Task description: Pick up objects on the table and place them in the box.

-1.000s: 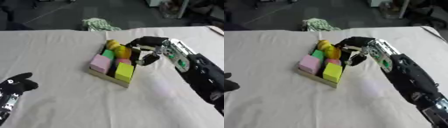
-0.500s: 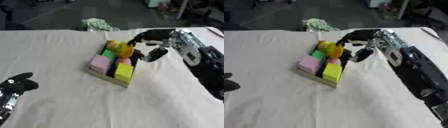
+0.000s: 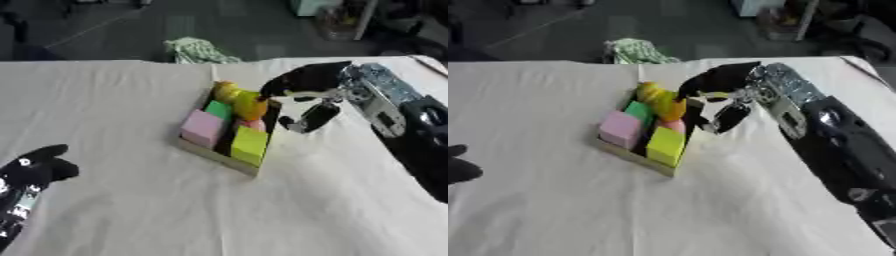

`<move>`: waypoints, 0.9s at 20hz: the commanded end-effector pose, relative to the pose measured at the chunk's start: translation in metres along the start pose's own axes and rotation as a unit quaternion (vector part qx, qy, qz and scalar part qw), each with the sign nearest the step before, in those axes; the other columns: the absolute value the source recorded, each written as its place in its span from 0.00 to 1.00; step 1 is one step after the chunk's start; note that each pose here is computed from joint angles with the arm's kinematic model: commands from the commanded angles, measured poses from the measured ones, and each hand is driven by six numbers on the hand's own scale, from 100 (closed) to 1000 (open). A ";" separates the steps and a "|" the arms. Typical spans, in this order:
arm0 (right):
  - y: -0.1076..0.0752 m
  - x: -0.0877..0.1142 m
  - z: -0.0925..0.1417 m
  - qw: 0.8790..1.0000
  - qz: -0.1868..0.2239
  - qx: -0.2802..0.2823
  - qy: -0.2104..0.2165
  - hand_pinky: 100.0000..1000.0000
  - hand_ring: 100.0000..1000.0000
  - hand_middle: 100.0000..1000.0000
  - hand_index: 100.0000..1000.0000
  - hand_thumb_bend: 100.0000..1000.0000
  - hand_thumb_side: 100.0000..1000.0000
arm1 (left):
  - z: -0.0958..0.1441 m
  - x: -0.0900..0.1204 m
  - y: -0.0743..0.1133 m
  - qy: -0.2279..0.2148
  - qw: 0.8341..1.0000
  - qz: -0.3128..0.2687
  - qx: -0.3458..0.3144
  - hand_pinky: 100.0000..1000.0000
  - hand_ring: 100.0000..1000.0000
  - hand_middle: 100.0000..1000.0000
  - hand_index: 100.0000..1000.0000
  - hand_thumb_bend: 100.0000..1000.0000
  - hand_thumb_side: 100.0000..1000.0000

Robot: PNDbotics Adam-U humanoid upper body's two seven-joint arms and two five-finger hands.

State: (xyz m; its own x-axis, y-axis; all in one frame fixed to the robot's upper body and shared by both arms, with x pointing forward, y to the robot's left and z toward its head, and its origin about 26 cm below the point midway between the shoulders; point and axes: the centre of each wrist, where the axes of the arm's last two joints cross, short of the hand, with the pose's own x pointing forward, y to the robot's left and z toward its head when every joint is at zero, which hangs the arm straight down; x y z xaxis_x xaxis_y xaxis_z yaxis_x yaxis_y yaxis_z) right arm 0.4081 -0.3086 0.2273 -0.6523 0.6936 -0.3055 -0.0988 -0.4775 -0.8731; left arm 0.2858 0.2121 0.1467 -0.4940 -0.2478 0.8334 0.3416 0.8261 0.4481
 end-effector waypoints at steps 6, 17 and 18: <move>0.004 -0.007 -0.005 1.000 0.011 0.019 0.014 0.85 0.92 0.93 0.95 0.00 0.43 | 0.000 0.007 0.004 -0.010 1.000 -0.008 0.002 0.81 0.69 0.59 0.85 0.00 0.80; 0.006 -0.013 0.009 0.997 0.050 0.023 0.050 0.84 0.92 0.90 0.94 0.00 0.47 | 0.000 0.006 0.005 -0.006 1.000 -0.008 0.005 0.81 0.69 0.59 0.85 0.00 0.80; 0.005 -0.013 0.012 0.997 0.056 0.022 0.052 0.85 0.92 0.90 0.94 0.00 0.48 | 0.000 0.006 0.005 -0.006 1.000 -0.009 0.005 0.81 0.69 0.59 0.85 0.00 0.80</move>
State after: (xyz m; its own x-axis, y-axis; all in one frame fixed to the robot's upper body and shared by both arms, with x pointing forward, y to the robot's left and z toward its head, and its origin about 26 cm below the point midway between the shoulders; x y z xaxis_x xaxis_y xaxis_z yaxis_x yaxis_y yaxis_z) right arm 0.4115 -0.3177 0.2111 -0.6091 0.6919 -0.3876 -0.1030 -0.5536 -0.8264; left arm 0.2858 0.2122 0.1467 -0.4895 -0.2495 0.8355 0.3398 0.8279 0.4463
